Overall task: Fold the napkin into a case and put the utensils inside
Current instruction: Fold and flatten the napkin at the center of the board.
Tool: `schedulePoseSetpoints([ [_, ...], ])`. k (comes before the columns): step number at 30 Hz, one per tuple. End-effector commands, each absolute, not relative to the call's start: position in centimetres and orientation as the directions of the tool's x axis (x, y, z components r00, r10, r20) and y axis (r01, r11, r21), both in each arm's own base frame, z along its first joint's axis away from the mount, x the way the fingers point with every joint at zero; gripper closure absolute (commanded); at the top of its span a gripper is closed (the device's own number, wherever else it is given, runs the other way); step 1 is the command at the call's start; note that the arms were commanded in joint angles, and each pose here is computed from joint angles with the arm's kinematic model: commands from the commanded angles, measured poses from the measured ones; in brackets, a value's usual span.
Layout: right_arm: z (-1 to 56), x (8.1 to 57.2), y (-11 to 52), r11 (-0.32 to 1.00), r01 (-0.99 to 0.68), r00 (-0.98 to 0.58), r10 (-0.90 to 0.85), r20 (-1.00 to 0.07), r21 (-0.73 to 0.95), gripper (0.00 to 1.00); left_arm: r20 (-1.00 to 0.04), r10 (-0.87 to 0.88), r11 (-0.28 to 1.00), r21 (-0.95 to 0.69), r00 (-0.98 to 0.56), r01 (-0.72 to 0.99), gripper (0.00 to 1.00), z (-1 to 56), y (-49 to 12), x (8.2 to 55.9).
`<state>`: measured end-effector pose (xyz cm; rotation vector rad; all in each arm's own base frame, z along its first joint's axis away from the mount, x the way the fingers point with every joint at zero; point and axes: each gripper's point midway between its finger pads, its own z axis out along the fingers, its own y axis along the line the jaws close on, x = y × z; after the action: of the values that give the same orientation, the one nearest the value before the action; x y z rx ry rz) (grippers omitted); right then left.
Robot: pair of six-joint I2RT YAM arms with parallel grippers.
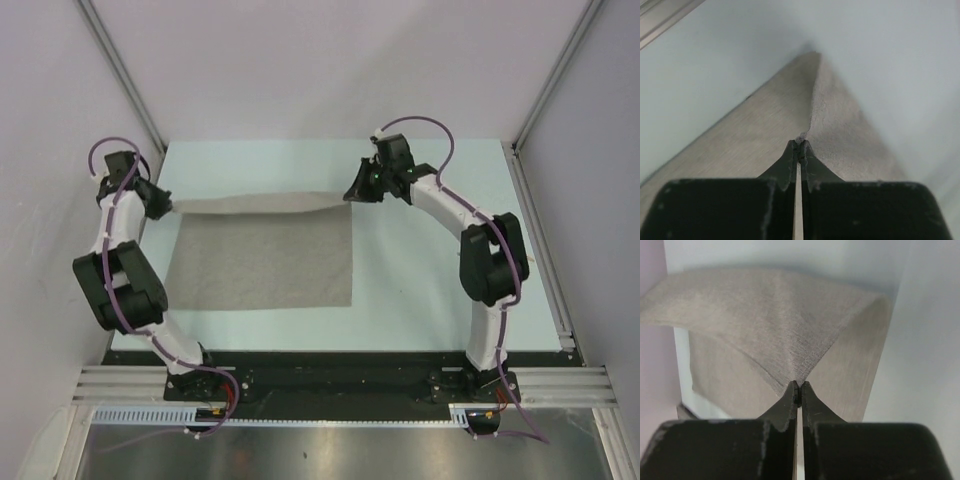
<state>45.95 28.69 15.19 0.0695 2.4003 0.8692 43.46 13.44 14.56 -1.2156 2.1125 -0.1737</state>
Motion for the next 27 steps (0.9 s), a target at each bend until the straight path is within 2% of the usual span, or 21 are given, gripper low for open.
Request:
schedulePoseSetpoints([
  [1,17.5,38.2,30.9,0.728,-0.231,-0.873,0.137,-0.467,0.645,1.00,-0.518,-0.780,0.532,-0.253,-0.351,-0.808,1.00,14.0,14.2,35.0],
  [5,15.4,32.3,31.3,0.726,-0.275,-0.901,0.034,-0.433,0.630,1.00,-0.522,-0.773,0.494,-0.142,-0.359,-0.858,1.00,12.4,14.4,30.0],
  [9,12.5,28.7,31.2,0.724,-0.275,-0.926,-0.023,-0.376,0.632,1.00,-0.495,-0.780,0.466,-0.052,-0.382,-0.883,1.00,10.0,14.7,26.1],
  [17,9.7,26.7,29.2,0.740,-0.247,-0.940,-0.026,-0.340,0.625,1.00,-0.505,-0.773,0.441,0.009,-0.385,-0.897,1.00,9.1,15.9,23.8],
  [27,7.3,24.1,29.1,0.737,-0.223,-0.961,-0.058,-0.269,0.638,1.00,-0.442,-0.793,0.432,0.079,-0.420,-0.898,1.00,5.9,15.0,21.5],
])
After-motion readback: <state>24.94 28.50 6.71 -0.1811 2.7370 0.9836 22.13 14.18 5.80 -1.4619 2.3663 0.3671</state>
